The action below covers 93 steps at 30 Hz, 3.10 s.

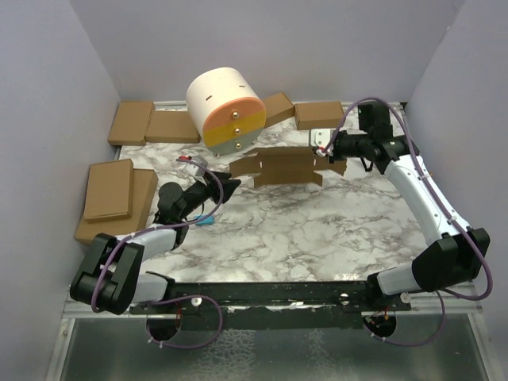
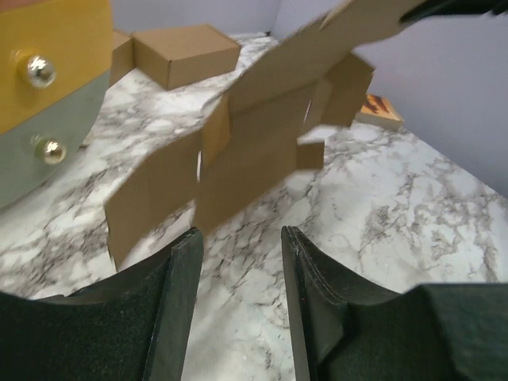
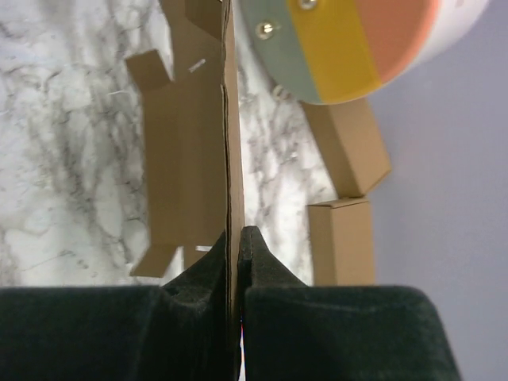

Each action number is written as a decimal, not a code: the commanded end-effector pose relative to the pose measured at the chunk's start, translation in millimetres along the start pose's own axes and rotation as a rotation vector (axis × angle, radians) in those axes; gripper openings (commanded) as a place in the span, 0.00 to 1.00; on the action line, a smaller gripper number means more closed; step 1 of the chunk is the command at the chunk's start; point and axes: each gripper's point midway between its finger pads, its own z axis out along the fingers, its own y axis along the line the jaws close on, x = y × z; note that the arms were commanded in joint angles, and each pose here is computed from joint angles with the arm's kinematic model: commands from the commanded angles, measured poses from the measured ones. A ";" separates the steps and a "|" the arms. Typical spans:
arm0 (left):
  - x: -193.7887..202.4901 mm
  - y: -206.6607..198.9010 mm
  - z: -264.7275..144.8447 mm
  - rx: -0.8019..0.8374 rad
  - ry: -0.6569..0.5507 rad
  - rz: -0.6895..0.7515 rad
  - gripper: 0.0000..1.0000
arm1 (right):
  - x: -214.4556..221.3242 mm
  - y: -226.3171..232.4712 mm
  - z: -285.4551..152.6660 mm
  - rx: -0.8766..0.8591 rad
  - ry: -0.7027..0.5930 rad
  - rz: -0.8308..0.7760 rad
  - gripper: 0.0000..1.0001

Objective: Fold the paper box

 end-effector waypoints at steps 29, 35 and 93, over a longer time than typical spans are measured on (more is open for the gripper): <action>26.5 76.2 36.0 0.012 0.094 0.106 0.49 | -32.0 -17.7 -8.0 -0.007 -0.100 -0.056 0.01; 37.0 73.2 43.2 0.084 0.139 0.109 0.00 | -31.1 -17.0 -8.4 -0.010 -0.095 -0.053 0.01; 62.8 41.7 14.5 0.030 0.192 0.461 0.00 | 31.3 67.6 37.5 -0.459 -0.014 0.477 0.01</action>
